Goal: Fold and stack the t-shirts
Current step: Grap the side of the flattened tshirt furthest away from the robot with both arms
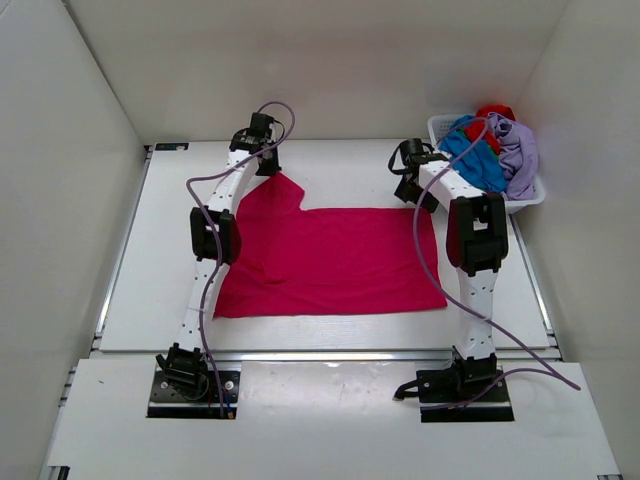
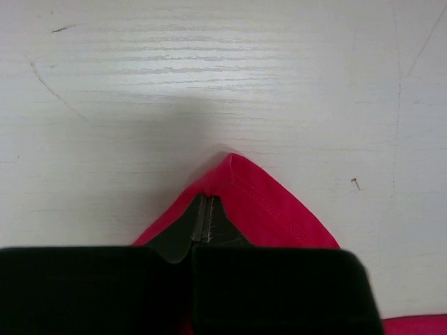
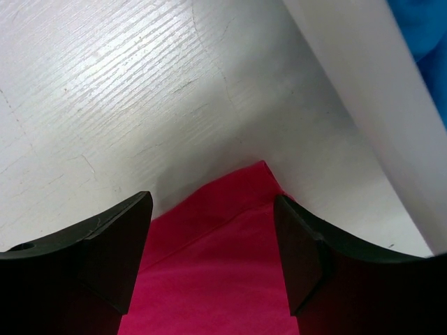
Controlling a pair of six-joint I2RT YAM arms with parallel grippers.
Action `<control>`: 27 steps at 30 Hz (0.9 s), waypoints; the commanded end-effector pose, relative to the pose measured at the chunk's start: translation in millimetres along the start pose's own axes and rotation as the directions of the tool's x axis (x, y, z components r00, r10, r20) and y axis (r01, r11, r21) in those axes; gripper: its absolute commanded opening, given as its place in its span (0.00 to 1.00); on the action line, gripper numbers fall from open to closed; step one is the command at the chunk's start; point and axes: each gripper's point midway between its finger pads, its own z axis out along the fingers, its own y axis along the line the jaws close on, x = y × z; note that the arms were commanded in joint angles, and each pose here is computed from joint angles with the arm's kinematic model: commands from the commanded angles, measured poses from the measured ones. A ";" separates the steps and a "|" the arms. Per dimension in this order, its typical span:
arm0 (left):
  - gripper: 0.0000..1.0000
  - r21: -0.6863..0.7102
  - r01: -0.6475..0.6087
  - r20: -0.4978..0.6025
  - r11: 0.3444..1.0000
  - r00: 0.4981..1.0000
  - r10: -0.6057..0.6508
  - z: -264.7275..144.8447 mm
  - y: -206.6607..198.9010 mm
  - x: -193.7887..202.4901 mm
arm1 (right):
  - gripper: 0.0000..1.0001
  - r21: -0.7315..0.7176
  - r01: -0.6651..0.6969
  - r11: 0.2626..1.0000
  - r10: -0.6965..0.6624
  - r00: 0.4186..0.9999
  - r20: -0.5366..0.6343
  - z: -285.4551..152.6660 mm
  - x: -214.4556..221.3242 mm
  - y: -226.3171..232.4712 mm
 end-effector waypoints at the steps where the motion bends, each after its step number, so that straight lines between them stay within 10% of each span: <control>1: 0.00 0.041 -0.012 0.037 0.999 0.999 0.011 -11.9 -11.4 -14.2 | 0.67 0.061 -0.033 0.998 0.033 0.999 0.008 10.8 -3.6 -8.9; 15: 0.00 0.062 0.006 0.041 0.998 0.999 -0.008 -40.8 -4.5 -29.0 | 0.45 0.090 -0.040 0.995 0.045 0.998 -0.053 13.6 19.6 -20.9; 21: 0.00 0.054 0.030 0.060 0.998 0.998 -0.033 -68.0 14.0 -45.8 | 0.02 0.077 -0.044 0.996 0.048 0.998 -0.046 12.1 19.4 -19.5; 27: 0.00 0.096 0.035 0.107 0.995 0.993 -0.045 -112.8 22.4 -70.3 | 0.00 -0.013 -0.046 0.999 0.046 0.999 0.009 6.6 2.2 -16.0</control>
